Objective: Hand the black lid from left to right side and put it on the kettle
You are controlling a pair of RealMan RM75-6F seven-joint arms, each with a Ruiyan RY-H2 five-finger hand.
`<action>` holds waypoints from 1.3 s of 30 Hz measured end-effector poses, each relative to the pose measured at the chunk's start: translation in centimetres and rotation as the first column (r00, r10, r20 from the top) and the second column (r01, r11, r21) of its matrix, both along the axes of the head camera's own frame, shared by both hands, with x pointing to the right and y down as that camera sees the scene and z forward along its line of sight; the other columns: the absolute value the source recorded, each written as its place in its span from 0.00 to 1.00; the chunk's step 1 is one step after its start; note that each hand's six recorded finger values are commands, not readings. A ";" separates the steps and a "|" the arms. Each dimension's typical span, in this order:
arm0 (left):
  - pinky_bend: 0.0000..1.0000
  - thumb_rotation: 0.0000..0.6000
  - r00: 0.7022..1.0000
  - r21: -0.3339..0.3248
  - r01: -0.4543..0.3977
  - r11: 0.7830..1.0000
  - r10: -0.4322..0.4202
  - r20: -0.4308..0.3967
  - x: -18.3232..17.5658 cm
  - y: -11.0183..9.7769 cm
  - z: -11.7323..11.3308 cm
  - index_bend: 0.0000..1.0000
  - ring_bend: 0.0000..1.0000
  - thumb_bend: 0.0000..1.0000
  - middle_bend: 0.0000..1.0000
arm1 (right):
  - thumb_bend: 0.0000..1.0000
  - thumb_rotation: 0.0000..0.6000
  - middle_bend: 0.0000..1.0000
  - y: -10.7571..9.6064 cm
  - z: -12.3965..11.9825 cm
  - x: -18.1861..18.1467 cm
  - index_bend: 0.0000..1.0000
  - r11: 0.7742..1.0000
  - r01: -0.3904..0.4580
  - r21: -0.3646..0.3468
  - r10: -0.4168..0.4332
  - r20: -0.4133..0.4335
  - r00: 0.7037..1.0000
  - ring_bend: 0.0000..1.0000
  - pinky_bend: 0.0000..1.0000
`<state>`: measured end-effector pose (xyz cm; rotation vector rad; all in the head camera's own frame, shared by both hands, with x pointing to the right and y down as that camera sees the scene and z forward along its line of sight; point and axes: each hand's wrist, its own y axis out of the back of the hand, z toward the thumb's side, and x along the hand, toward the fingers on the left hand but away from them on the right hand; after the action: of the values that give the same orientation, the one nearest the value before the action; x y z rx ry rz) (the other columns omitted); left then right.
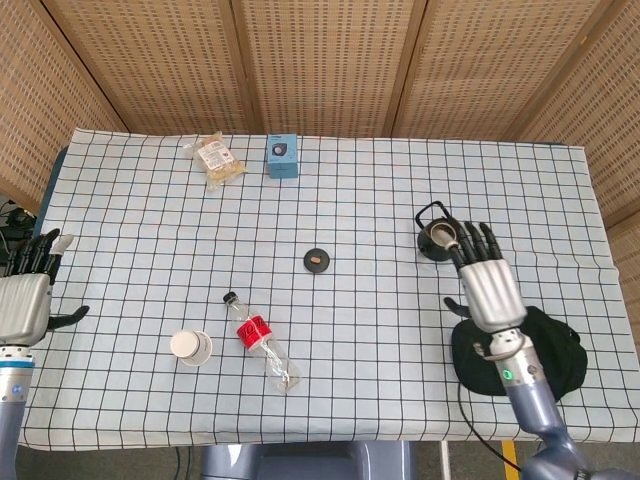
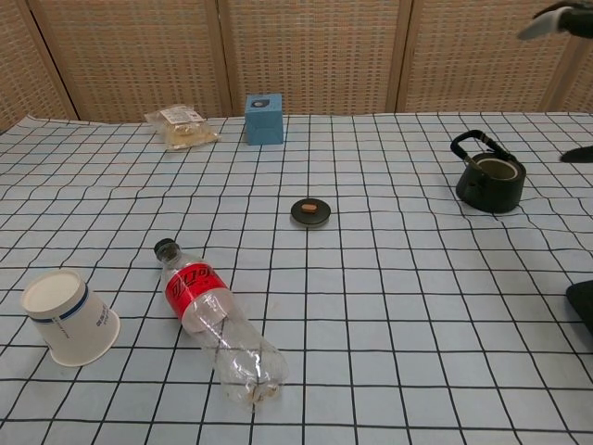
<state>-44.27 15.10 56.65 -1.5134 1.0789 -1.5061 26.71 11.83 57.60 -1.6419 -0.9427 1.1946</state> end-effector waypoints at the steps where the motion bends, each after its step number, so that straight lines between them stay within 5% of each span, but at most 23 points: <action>1: 0.00 1.00 1.000 -0.002 0.000 1.000 0.000 0.000 0.0 0.0 0.1 0.00 0.00 0.06 0.00 | 0.16 1.00 0.00 -0.3 0.2 -1.2 0.21 1.000 0.013 -0.007 -0.012 0.016 1.000 0.00 0.00; 5: 0.00 1.00 1.000 -0.019 -0.003 1.000 0.002 -0.014 0.1 0.0 0.4 0.00 0.00 0.06 0.00 | 0.23 1.00 0.00 -1.2 1.9 -6.5 0.28 0.995 0.079 -0.053 -0.076 0.053 0.996 0.00 0.00; 14: 0.00 1.00 0.999 -0.049 -0.004 0.999 0.003 -0.035 0.1 -0.2 1.1 0.00 0.00 0.06 0.00 | 0.36 1.00 0.00 -1.6 8.0 -13.7 0.29 0.974 0.123 -0.192 -0.129 -0.015 0.992 0.00 0.00; 39: 0.00 1.00 0.998 -0.079 0.013 0.997 -0.018 -0.053 0.0 -0.8 2.0 0.00 0.00 0.06 0.00 | 0.36 1.00 0.00 -3.4 14.4 -17.7 0.27 0.952 0.097 -0.290 -0.120 -0.062 0.991 0.00 0.00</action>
<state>-44.25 14.26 58.66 -1.6110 1.0757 -1.5423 9.04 8.44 72.05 -1.8329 -0.6423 1.3579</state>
